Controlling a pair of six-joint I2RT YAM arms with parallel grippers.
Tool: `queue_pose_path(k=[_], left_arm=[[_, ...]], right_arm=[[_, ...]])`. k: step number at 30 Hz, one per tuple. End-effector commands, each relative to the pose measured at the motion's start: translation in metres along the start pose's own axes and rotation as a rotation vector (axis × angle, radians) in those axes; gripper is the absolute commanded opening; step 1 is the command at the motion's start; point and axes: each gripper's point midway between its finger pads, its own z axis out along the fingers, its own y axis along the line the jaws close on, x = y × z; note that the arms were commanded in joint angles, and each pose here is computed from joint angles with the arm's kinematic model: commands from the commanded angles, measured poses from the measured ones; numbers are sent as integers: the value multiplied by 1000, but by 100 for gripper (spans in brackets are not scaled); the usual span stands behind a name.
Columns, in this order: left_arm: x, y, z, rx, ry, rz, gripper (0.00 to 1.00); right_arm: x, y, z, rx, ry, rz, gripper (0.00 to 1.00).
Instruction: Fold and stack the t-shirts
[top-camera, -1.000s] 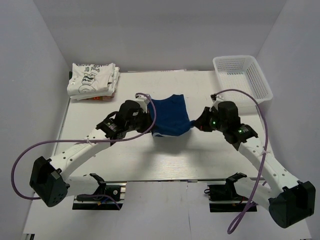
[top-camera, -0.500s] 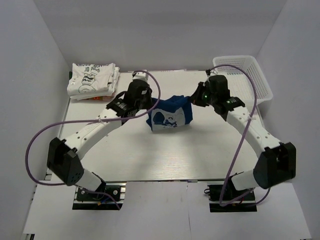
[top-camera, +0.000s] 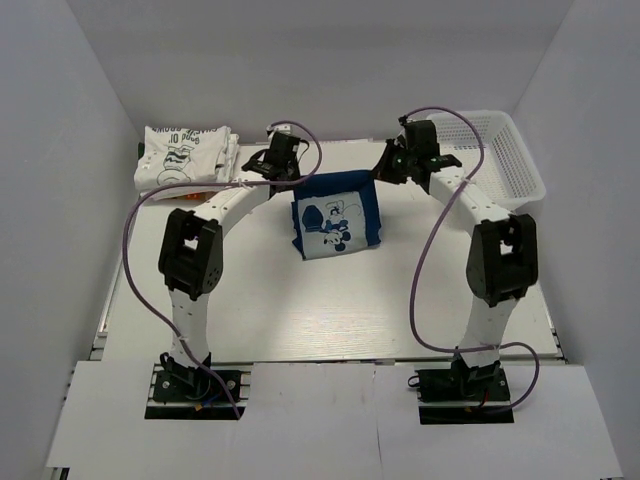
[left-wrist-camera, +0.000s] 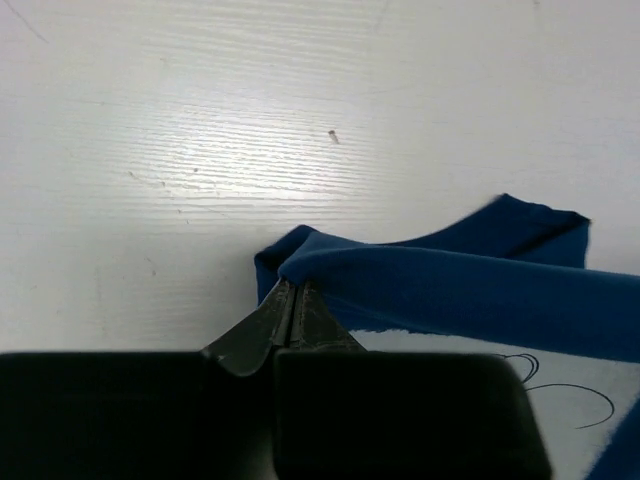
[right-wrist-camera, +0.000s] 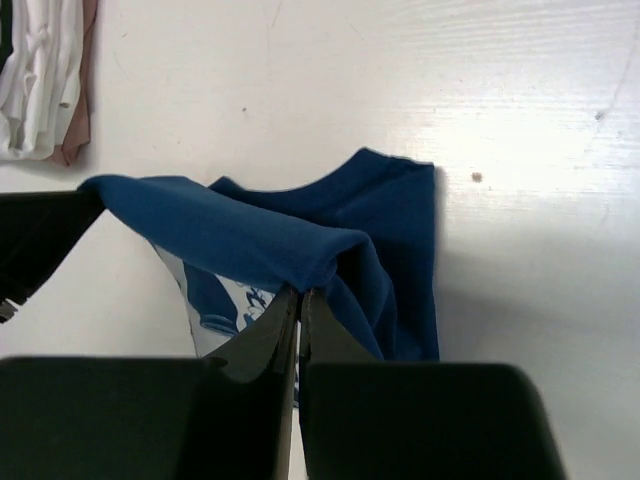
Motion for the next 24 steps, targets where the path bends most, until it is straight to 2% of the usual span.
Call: queue_pose_path(k=[1,4,10,12,13,14,16,17,18,19,20,22,23,24], left_arm=[[-24,6,2,12,-25,-27,0],[-21,11,25,8,2,-35,0],[-11,13,56,21,51,-43,0],[-9,19,68,2,71,-59,0],[-8,27,71,-26,85,-77,7],[-7,27,73,-30,93,-75,17],[-21,35,74,-44,83,-103,39],[-19,36,71,-52,99,-110,74],[-21,40,71,-50,102,-118,93],[-22,39,65,-41,108,-119,100],[-22,37,53,-22,110,-121,100],[-24,33,42,18,91,-127,100],[-18,31,26,48,104,-137,100],[-13,24,18,80,107,-132,100]], right_arm=[[-12,-3,20,-49,21,-28,0],[3,-22,50,-26,96,8,0],[6,-44,86,-33,120,41,0],[7,-49,98,-47,124,15,10],[-1,-45,98,-66,116,3,15],[-4,-43,103,-88,116,-23,26],[-6,-43,106,-97,128,-67,37],[-16,-36,104,-111,115,-83,71],[-16,-33,99,-116,125,-113,90],[-15,-32,96,-113,133,-117,90],[-24,-23,79,-120,110,-131,90],[-7,-21,72,-129,128,-134,90],[-15,-6,46,-159,74,-157,90],[24,-18,48,-158,139,-130,90]])
